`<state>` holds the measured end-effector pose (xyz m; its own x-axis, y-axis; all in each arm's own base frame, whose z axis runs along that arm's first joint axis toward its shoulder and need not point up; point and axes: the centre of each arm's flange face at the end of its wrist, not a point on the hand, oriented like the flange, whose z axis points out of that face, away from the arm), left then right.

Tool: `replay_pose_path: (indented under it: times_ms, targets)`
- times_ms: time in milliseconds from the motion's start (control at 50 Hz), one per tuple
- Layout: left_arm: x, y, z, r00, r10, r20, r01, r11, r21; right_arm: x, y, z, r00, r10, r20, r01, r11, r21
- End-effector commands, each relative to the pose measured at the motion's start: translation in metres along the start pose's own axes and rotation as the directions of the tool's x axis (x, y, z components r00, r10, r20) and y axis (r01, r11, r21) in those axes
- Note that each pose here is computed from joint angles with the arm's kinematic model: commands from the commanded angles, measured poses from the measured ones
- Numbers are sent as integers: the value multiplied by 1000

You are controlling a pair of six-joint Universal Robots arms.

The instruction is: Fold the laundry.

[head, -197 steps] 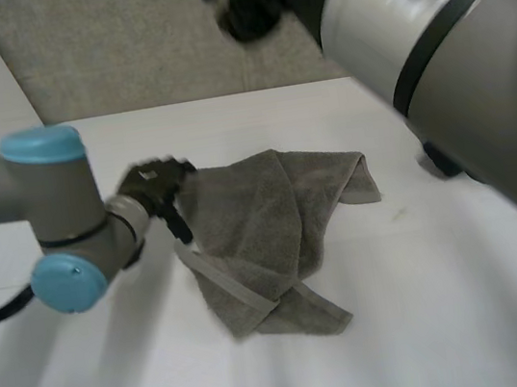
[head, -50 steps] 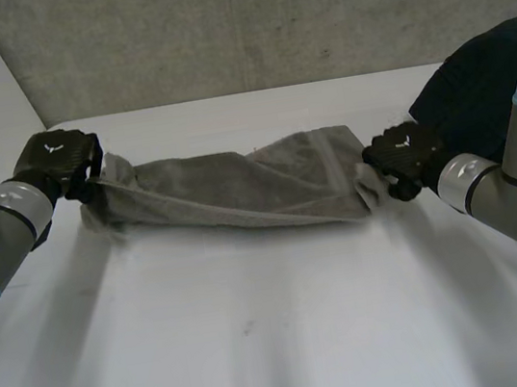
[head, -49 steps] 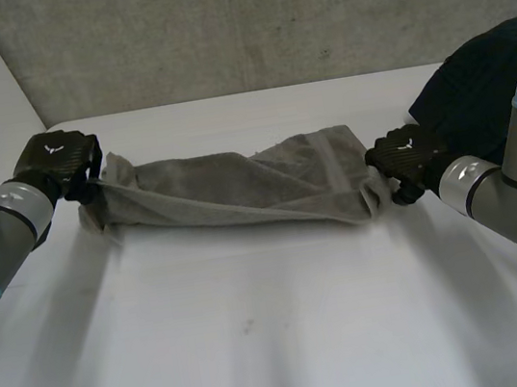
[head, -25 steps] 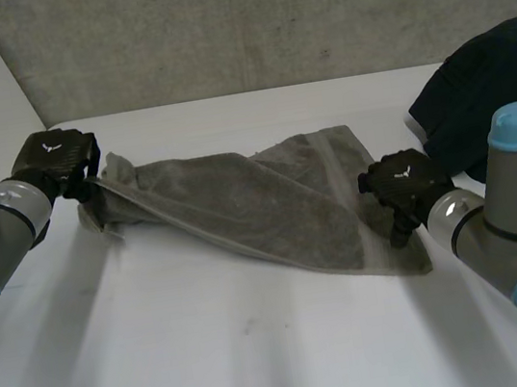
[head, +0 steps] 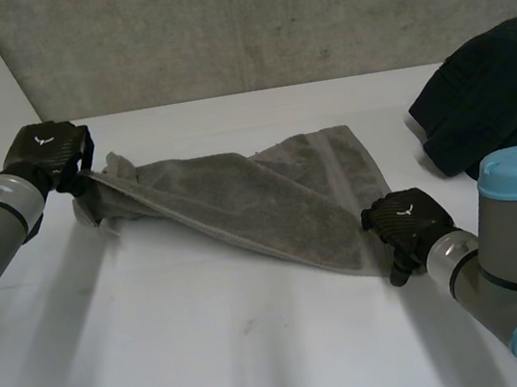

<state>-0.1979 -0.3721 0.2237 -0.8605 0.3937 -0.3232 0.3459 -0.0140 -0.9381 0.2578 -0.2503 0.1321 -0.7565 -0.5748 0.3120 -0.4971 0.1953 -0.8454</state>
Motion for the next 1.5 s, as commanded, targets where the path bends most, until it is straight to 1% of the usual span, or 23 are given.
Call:
replay_pose_path:
  times_ms: [20, 180, 300, 580, 720, 800, 820, 880, 900, 940, 960, 980, 1040, 1060, 1140, 1260, 1320, 1380, 1400, 1440, 1460, 1480, 1500]
  targets:
    - [-1, -1, 0, 1000, 0, 3, 0, 1000, 3, 3, 4, 13, 1000, -6, -9, 6, 1000, 10]
    - [-1, -1, 0, 1000, 0, 2, 0, 1000, 3, 1, 5, 25, 1000, -23, -11, 24, 999, 34]
    - [0, -2, -1, 1000, 1, 1, -1, 1000, 5, 4, -2, 35, 999, -29, -37, 33, 994, 104]
    - [-1, -3, -2, 1000, 0, 2, 0, 1000, 3, 10, -8, 53, 998, -24, -52, 31, 991, 133]
    - [5, -4, -13, 999, 14, -35, -15, 999, -35, 21, -25, 35, 999, -37, -17, 38, 993, 110]
    - [14, -11, -33, 990, 98, -97, -107, 990, -88, 32, -35, 0, 989, -144, 38, 145, 989, -14]
    - [22, -10, -47, 980, 138, -147, -158, 978, -137, 36, -33, -17, 974, -212, 80, 219, 971, -91]
    - [34, -4, -71, 951, 190, -242, -246, 943, -224, 37, -26, -44, 938, -299, 178, 332, 920, -207]
    - [40, 1, -86, 924, 220, -313, -310, 910, -276, 35, -20, -61, 906, -335, 258, 400, 877, -266]
    - [45, 7, -100, 889, 242, -390, -377, 869, -320, 34, -18, -73, 873, -373, 315, 461, 842, -282]
    - [47, 10, -107, 869, 248, -428, -408, 849, -336, 36, -19, -76, 848, -426, 316, 509, 821, -260]
    - [49, 14, -117, 835, 253, -488, -455, 816, -356, 36, -21, -75, 840, -447, 308, 524, 816, -245]
    - [49, 19, -122, 787, 296, -541, -526, 781, -338, 44, -29, -66, 851, -473, 228, 517, 831, -208]
    - [49, 20, -120, 782, 309, -541, -535, 779, -328, 46, -31, -63, 857, -471, 206, 509, 837, -202]
    - [52, 29, -100, 785, 335, -521, -538, 786, -305, 50, -33, -44, 891, -425, 159, 451, 871, -196]
    - [51, 40, -58, 808, 367, -461, -526, 802, -283, 48, -34, -10, 915, -385, 118, 401, 900, -171]
    - [47, 30, -31, 815, 418, -402, -531, 817, -226, 62, -56, 22, 926, -377, -17, 374, 923, -92]
    - [36, -2, -2, 832, 480, -279, -526, 842, -120, 74, -83, 36, 928, -349, -134, 351, 936, -9]
    - [27, -28, 10, 846, 500, -185, -516, 855, -49, 84, -106, 42, 923, -316, -220, 339, 938, 71]
    - [15, -58, 19, 861, 503, -73, -501, 865, 35, 96, -133, 45, 914, -268, -306, 329, 929, 168]
    - [10, -73, 23, 870, 492, -17, -489, 868, 80, 103, -147, 45, 907, -240, -347, 327, 919, 221]
    - [-3, -107, 26, 886, 452, 101, -463, 868, 179, 114, -175, 43, 891, -173, -419, 327, 885, 331]
    - [-11, -126, 27, 892, 422, 163, -451, 861, 235, 120, -188, 40, 883, -136, -450, 329, 862, 386]
